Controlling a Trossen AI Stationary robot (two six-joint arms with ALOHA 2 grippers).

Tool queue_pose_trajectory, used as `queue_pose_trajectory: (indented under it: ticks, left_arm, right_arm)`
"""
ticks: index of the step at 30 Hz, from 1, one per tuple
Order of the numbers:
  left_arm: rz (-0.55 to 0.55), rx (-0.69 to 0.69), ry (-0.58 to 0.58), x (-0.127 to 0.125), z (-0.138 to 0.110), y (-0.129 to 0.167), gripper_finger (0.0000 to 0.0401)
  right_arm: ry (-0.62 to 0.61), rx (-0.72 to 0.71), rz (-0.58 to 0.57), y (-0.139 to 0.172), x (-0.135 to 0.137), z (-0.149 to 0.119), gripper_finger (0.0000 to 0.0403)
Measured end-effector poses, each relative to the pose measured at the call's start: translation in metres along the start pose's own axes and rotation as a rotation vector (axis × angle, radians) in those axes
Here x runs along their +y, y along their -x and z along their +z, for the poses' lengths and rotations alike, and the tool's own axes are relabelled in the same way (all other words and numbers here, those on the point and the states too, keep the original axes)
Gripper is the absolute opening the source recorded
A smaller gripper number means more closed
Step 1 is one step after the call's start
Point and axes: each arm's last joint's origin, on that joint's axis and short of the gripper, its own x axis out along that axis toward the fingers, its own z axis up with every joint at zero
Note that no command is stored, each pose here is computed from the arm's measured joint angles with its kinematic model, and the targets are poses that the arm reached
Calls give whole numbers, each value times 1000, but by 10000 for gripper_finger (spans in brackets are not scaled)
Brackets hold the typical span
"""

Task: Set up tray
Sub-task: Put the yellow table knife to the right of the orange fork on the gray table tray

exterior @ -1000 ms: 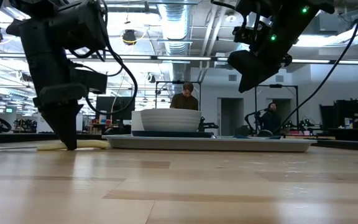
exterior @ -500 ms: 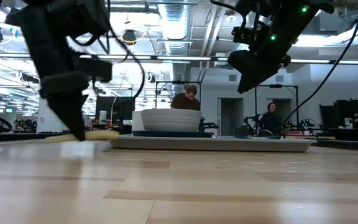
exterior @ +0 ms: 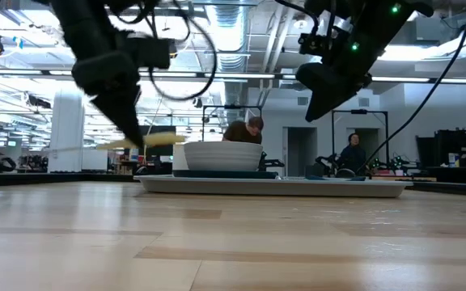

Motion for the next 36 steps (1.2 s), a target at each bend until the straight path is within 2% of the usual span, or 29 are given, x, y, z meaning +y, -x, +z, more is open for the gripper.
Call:
queue_pose_trajectory:
  ticks: [3,9,16,26,30,36]
  left_arm:
    - [16,-50,-89,-2,12,8,44]
    - [59,-120,-280,-3,29,21,44]
    - [82,-144,-372,-4,36,27,44]
    - [112,-140,-386,-3,35,27,44]
    - [113,-140,-395,-3,35,27,44]
    - [113,-141,-394,-2,36,27,44]
  right_arm:
    - [55,-5,71,0,4,3,102]
    - [213,-50,319,3,15,12,102]
    - [369,-259,521,9,25,30,102]
    - [351,-528,658,21,31,52,102]
    - [344,-562,710,23,31,55,102]
    - [338,-570,708,15,39,55,102]
